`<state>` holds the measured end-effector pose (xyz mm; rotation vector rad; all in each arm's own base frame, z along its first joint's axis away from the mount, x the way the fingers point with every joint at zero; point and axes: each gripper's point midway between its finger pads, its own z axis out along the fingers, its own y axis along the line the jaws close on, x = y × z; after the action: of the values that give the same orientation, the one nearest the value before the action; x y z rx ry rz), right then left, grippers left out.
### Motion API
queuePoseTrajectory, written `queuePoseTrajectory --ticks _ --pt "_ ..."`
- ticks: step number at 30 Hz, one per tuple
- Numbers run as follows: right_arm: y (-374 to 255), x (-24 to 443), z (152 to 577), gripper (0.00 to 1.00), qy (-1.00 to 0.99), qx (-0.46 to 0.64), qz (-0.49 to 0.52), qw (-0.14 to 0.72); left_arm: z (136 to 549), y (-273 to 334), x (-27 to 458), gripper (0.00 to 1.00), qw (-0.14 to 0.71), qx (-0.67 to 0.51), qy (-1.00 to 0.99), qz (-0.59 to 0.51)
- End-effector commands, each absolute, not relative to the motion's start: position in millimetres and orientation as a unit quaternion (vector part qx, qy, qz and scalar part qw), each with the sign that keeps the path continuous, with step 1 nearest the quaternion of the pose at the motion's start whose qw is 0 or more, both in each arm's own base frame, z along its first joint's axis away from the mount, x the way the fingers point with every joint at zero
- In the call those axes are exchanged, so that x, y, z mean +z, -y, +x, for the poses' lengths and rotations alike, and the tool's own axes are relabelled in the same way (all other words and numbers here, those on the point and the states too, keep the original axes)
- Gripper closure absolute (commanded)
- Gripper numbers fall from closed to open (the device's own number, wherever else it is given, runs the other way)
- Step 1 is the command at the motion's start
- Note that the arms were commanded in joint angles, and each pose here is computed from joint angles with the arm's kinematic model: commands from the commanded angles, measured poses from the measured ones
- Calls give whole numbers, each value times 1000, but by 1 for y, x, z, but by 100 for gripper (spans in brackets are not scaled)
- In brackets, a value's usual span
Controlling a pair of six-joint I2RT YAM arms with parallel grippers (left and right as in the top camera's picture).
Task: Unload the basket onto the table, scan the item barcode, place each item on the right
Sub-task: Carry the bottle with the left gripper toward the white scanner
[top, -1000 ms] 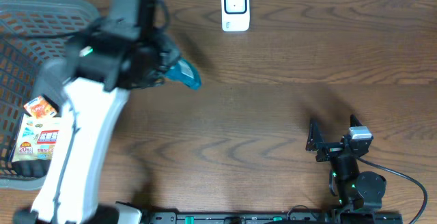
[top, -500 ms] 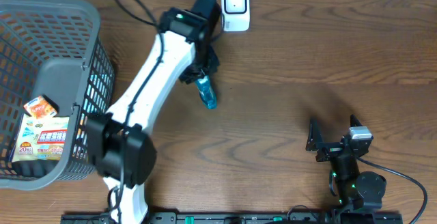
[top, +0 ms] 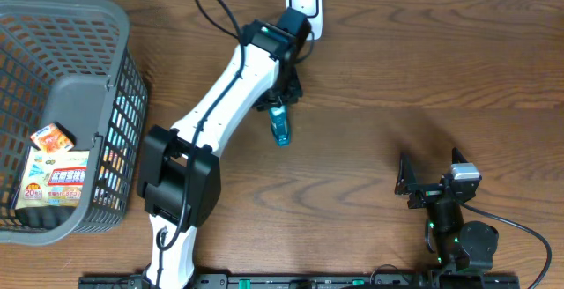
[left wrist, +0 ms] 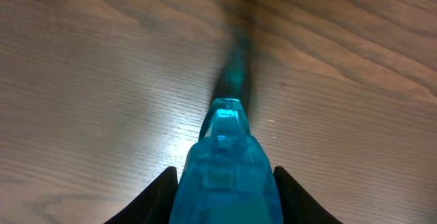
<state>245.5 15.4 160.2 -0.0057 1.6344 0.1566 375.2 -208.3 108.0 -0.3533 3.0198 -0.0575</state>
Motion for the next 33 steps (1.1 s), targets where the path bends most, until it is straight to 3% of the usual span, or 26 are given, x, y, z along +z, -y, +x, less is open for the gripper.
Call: queuePoseTrajectory --ticks 1,14,28,33 --pt "-14 159 246 1 -729 65 -4 681 379 221 118 77 89 -7 -991 -98" --pt "-14 159 246 1 -729 65 -4 681 390 261 129 76 184 3 -981 -57" --pt "-14 159 246 1 -729 65 -4 681 391 263 129 70 185 -5 -980 -79" --pt "-14 159 246 1 -729 65 -4 681 390 262 125 62 183 -3 -980 -78"
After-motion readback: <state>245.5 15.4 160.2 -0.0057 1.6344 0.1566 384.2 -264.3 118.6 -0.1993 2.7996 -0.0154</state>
